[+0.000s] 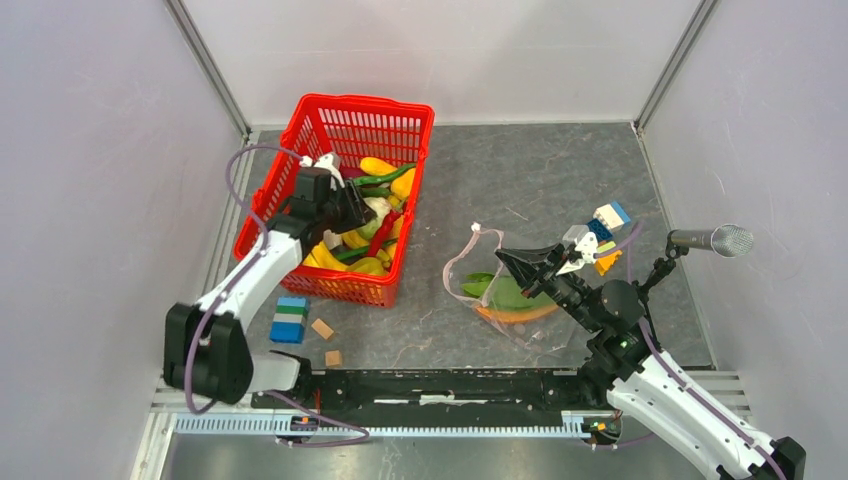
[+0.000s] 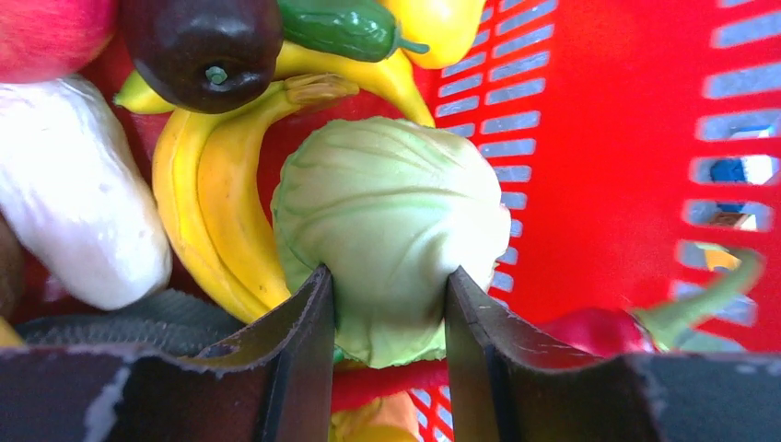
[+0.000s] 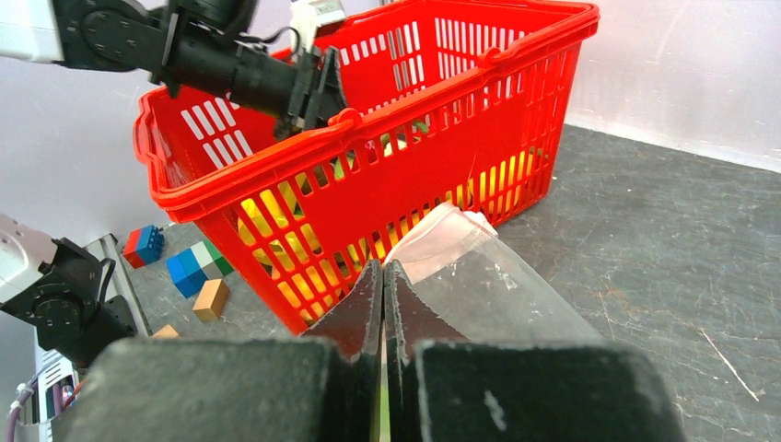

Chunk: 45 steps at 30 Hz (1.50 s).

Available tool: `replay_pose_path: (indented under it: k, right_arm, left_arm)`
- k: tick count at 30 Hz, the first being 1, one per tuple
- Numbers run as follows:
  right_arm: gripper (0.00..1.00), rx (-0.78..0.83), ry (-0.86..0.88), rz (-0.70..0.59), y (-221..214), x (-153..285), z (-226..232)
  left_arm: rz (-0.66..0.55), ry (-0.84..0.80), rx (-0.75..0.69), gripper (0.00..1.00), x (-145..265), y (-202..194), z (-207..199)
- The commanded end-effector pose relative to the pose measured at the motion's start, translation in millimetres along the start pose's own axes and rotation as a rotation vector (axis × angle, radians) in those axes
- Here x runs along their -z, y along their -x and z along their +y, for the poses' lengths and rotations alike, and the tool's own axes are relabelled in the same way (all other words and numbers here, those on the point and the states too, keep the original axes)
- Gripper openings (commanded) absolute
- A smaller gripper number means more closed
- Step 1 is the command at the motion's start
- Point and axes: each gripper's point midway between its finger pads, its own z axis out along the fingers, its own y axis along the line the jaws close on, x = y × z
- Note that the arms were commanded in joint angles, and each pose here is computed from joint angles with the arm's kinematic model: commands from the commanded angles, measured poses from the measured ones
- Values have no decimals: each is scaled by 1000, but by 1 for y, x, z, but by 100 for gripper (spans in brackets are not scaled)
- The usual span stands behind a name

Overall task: Place the food in the zip-top bag and seal the zipper
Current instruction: Pick up the fake vegetable from the bin, then place the fake vegetable in the zipper food storage bag.

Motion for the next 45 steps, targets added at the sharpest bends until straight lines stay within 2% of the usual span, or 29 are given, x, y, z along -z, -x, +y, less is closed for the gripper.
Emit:
replay_pose_path:
  k: [1, 7, 15, 18, 24, 28, 38, 45]
  right_arm:
    - [0, -1, 20, -79, 21, -2, 5]
    - [0, -17, 25, -84, 20, -1, 6]
    - [0, -29, 27, -98, 22, 1, 7]
    - [0, -29, 27, -104, 23, 2, 8]
    - [0, -41, 23, -119, 26, 1, 7]
    - [0, -61, 24, -138, 27, 0, 7]
    - [0, -66, 127, -183, 39, 2, 26]
    - [0, -64, 162, -202, 45, 5, 33]
  left_arm:
    - [-157, -52, -37, 11, 46, 34, -21]
    - [-292, -147, -79, 7, 97, 57, -46]
    - [-316, -218, -110, 7, 125, 61, -63]
    - [-323, -294, -134, 7, 138, 61, -78]
    - [-247, -641, -223, 7, 177, 42, -143]
    - [-215, -792, -362, 9, 196, 14, -183]
    - [5, -921, -543, 10, 177, -66, -236]
    - [90, -798, -537, 10, 134, -93, -241]
